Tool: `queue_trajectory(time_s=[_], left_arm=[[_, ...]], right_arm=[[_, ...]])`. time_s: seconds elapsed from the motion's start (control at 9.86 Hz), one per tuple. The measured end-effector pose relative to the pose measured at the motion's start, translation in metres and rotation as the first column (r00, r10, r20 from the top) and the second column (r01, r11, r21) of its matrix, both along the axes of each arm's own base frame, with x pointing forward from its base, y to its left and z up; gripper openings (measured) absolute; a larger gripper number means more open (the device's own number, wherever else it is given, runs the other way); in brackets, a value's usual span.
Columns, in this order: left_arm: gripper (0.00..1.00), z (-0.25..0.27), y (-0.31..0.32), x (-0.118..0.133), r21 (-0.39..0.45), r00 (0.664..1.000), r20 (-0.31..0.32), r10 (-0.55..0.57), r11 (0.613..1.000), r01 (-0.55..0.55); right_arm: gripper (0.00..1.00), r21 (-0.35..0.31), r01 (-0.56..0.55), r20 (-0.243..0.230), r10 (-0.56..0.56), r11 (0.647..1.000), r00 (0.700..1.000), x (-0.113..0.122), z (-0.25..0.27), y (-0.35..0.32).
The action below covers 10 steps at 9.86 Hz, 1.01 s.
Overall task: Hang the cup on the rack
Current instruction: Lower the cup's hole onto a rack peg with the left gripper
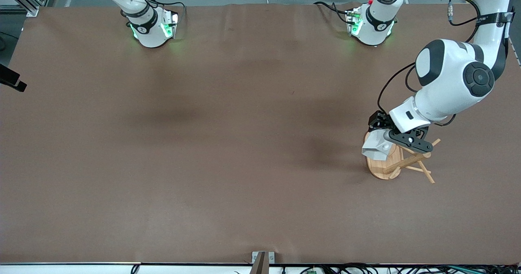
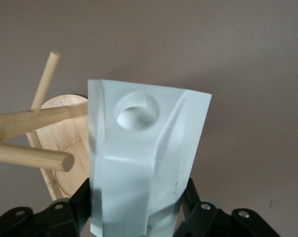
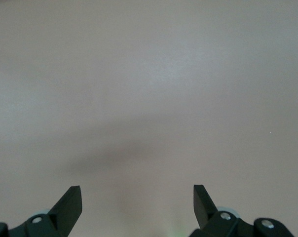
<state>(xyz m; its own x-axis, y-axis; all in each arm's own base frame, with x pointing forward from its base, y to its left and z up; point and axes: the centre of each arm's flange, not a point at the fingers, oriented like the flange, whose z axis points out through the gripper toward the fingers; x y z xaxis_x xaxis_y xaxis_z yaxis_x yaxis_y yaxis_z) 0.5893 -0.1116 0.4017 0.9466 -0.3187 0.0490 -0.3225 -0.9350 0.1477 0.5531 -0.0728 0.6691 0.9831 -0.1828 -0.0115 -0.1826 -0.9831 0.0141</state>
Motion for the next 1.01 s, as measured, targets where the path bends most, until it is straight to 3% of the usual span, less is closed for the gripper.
queue_trajectory(time_s=[1.01], left_arm=[[0.74, -0.018, 0.035, 0.006, 0.013, 0.998, -0.014, 0.059, 0.998, -0.059]], right_arm=[[1.00, 0.000, 0.002, 0.001, -0.002, 1.000, 1.000, 0.000, 0.000, 0.000]])
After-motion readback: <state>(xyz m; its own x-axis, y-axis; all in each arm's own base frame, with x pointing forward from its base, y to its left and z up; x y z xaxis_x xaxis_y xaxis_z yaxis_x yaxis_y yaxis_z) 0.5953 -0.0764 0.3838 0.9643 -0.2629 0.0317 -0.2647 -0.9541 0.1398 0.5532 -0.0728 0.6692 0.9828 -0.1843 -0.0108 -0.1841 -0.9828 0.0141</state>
